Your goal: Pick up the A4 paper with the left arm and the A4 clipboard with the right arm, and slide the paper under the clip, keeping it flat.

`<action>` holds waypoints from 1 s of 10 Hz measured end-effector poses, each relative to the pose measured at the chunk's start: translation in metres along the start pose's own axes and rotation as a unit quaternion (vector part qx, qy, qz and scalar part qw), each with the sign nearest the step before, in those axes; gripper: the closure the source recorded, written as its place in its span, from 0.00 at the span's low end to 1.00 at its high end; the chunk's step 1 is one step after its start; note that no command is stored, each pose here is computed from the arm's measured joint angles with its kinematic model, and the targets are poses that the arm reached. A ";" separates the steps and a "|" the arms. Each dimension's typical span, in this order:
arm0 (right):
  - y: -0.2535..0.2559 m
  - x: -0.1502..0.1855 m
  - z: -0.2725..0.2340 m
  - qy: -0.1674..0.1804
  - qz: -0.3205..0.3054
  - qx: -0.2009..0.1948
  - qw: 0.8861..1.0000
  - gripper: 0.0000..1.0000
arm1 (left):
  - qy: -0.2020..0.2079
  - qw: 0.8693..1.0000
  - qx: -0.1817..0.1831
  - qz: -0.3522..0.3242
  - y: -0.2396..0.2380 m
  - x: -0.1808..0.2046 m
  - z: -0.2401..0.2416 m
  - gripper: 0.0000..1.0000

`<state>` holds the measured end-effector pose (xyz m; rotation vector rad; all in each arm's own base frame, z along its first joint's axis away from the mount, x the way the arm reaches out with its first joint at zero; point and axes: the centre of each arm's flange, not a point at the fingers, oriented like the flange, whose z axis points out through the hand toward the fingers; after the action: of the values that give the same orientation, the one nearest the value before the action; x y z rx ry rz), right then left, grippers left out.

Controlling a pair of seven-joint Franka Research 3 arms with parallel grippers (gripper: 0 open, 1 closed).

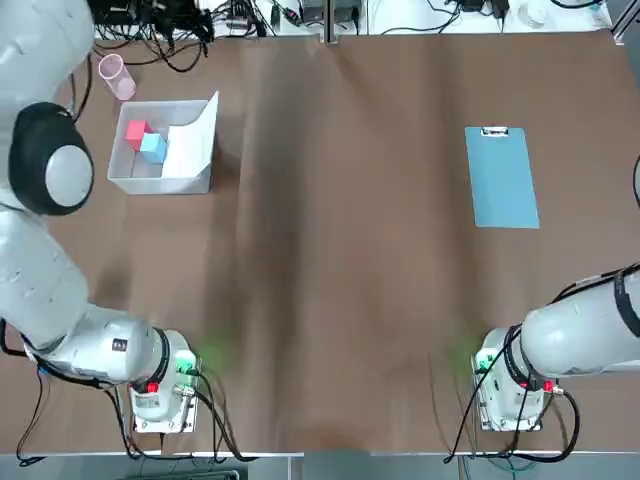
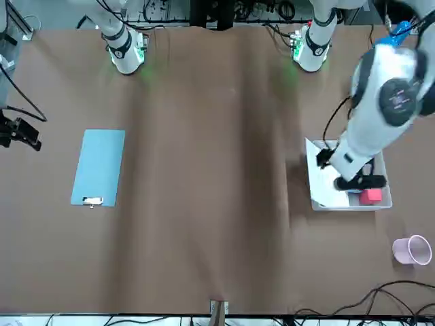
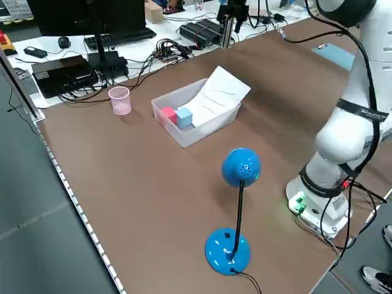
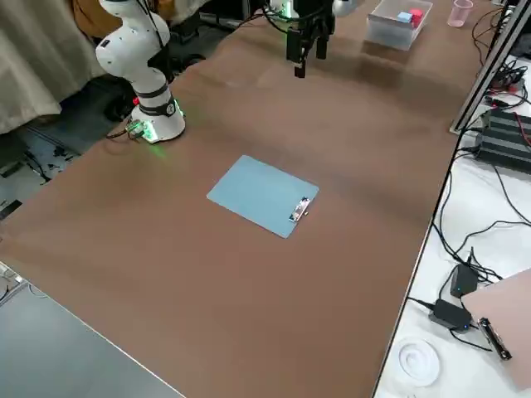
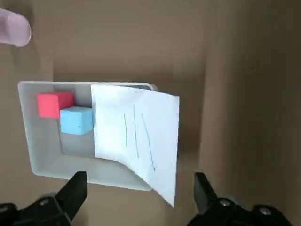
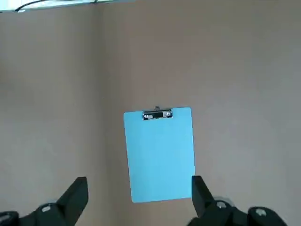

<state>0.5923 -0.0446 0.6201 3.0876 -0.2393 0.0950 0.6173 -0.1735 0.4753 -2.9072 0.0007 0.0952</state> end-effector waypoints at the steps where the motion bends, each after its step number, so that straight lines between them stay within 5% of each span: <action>1: 0.009 0.003 0.008 -0.006 0.045 -0.002 0.999 0.03 | 0.003 1.000 0.029 -0.005 0.025 -0.001 0.020 0.00; 4: 0.024 0.027 0.051 -0.017 0.193 0.002 0.981 0.04 | 0.030 0.993 0.110 -0.030 0.089 -0.009 0.082 0.01; 6: 0.021 0.044 0.075 0.008 0.268 0.013 0.963 0.04 | 0.049 0.987 0.155 -0.018 0.112 -0.013 0.121 0.03; 8: 0.023 0.049 0.128 0.020 0.354 0.030 0.934 0.04 | 0.076 0.978 0.191 -0.023 0.116 -0.016 0.157 0.04; 10: 0.018 0.036 0.189 -0.008 0.416 0.022 0.909 0.04 | 0.084 0.972 0.218 -0.022 0.117 -0.030 0.194 0.09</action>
<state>0.6360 -0.0765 0.4342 2.7747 -1.5370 0.0961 0.5734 -0.2430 0.2621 -2.4656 -0.0112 -0.1421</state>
